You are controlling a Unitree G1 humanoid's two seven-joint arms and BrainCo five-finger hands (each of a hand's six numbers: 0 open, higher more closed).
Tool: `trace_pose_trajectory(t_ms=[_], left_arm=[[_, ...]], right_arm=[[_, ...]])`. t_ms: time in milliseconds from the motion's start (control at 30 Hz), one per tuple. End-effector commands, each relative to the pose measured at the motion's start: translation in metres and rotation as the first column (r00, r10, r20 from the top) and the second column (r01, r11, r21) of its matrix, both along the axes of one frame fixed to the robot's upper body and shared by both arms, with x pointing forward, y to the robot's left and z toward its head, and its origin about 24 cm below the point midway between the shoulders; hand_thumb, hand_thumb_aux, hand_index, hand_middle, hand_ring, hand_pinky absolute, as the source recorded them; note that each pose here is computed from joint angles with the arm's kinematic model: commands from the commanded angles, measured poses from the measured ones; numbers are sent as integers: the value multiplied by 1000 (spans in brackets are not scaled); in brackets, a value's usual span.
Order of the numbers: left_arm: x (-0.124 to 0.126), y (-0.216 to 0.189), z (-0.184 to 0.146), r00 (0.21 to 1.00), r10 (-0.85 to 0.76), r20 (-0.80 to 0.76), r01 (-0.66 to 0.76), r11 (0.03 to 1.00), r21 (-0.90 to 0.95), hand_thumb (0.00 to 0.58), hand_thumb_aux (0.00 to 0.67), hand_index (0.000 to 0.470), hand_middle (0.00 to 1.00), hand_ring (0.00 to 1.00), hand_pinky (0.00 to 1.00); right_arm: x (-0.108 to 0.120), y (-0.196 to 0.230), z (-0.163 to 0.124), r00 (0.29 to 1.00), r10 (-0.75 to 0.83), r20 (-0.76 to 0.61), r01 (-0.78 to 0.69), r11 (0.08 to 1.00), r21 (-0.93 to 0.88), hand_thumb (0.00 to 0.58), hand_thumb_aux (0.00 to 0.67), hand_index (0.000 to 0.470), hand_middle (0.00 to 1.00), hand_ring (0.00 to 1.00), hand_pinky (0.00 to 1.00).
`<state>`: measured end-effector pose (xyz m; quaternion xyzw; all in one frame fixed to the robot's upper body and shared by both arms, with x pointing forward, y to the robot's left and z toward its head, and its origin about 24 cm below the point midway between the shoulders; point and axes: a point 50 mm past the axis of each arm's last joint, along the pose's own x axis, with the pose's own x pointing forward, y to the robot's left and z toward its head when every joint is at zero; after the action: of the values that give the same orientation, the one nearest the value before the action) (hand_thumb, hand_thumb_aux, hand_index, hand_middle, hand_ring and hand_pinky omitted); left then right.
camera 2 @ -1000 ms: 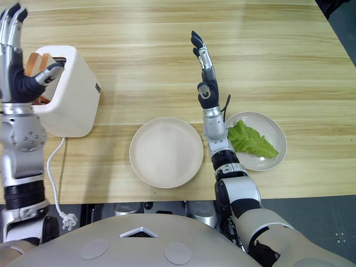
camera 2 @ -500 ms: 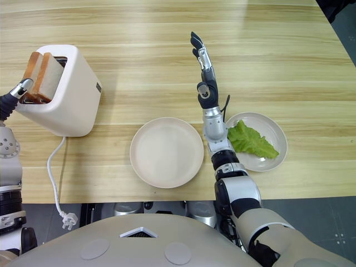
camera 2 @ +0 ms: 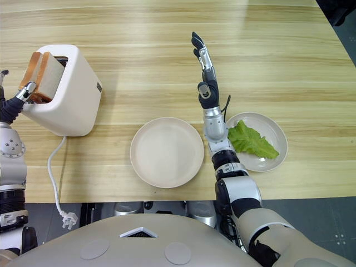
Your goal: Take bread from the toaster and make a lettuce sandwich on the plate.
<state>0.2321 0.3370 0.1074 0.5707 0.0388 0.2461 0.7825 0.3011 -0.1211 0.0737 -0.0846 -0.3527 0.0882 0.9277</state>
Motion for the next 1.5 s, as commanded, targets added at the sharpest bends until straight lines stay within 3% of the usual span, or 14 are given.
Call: trace_pose_trajectory(t_ms=[33,467,633,667,700,900,1067,1167,1233,1333,1433,1500], left_arm=[[1,0,-5,1000,2,-18,-2,1000,5,580,670,460,0,0,0],[14,-13,-19,998,-64,-20,63,998,-14,580,670,460,0,0,0],[14,-16,-6,996,-82,37,82,997,-1,580,670,460,0,0,0],[14,-16,1,994,-85,64,84,996,12,580,670,460,376,376,376],[13,-17,9,991,-89,100,87,996,26,580,670,460,1000,1000,1000],[10,-30,76,924,-142,356,82,980,179,580,670,460,1000,1000,1000],[8,-51,121,817,-244,522,93,950,299,580,670,460,1000,1000,1000],[5,-69,136,751,-347,561,172,924,341,580,670,460,1000,1000,1000],[10,-84,138,709,-437,554,334,899,282,580,670,460,1000,1000,1000],[21,-113,131,641,-577,507,598,789,142,580,670,460,1000,1000,1000],[31,-141,109,564,-699,440,808,576,-122,580,670,460,1000,1000,1000],[31,-159,81,507,-776,375,858,411,-310,580,670,460,1000,1000,1000]], right_arm=[[-1,-1,-1,1000,-5,1,5,1000,4,0,0,0,0,0,0],[-1,1,0,1000,-4,6,4,1000,1,0,0,0,0,0,0],[-2,2,-1,1000,-3,9,3,1000,-9,0,0,0,0,0,0],[-2,2,-1,1000,-3,9,3,1000,-9,0,0,0,0,0,0],[-2,2,-1,1000,-4,9,4,1000,-9,0,0,0,0,0,0],[-1,-6,3,998,-46,30,46,999,12,0,0,0,0,0,0],[-7,-31,20,978,-146,146,154,987,-46,0,0,0,0,0,0],[-18,-56,31,945,-212,251,262,947,-186,0,0,0,0,0,0],[-27,-80,32,923,-270,275,345,896,-280,0,0,0,0,0,0],[-44,-115,26,887,-353,298,454,786,-420,0,0,0,0,0,0],[-66,-151,16,841,-426,332,540,626,-562,0,0,0,0,0,0],[-81,-174,3,823,-460,332,551,506,-664,0,0,0,0,0,0]])
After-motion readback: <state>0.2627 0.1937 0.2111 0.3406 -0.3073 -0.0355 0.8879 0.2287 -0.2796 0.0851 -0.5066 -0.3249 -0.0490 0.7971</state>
